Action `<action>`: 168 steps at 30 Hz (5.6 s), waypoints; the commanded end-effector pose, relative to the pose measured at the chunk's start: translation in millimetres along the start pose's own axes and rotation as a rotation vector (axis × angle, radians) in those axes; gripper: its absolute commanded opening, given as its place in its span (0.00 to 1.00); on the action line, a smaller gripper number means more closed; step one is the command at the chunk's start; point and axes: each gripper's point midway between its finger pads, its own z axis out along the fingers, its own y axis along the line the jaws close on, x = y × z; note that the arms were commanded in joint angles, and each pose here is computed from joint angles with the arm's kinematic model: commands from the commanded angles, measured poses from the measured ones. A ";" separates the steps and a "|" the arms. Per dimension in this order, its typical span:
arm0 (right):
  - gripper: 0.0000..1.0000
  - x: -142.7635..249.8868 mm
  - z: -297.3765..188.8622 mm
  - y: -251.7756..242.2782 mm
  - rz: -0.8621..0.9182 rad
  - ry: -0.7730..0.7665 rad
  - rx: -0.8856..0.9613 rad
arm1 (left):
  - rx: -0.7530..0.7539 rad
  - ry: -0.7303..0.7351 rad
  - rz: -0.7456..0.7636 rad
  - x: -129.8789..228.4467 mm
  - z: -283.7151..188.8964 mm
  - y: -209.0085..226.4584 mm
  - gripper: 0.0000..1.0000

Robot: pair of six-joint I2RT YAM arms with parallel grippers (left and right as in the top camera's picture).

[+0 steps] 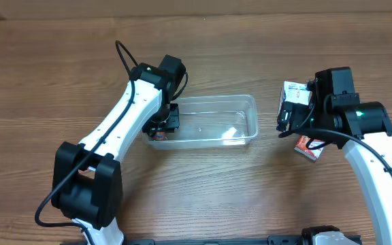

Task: Pack container
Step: 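Place the orange tube in the container beside the bottle, then grasp the white bandage box with the right gripper, then lower the white bandage box into the container's right end, release, then move the right gripper to the blue cough drop box and grasp it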

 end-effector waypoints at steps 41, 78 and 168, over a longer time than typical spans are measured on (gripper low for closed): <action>1.00 -111.3 135.0 -50.8 0.068 0.172 0.175 | 0.153 -0.491 -0.285 -15.3 -205.9 109.0 1.00; 1.00 -86.2 190.2 -66.6 0.040 0.261 0.225 | 0.157 -0.495 -0.285 -16.6 -206.2 108.3 1.00; 1.00 -79.9 144.7 -194.0 0.540 0.314 0.188 | 0.052 -0.455 -0.629 -7.2 -190.7 226.9 1.00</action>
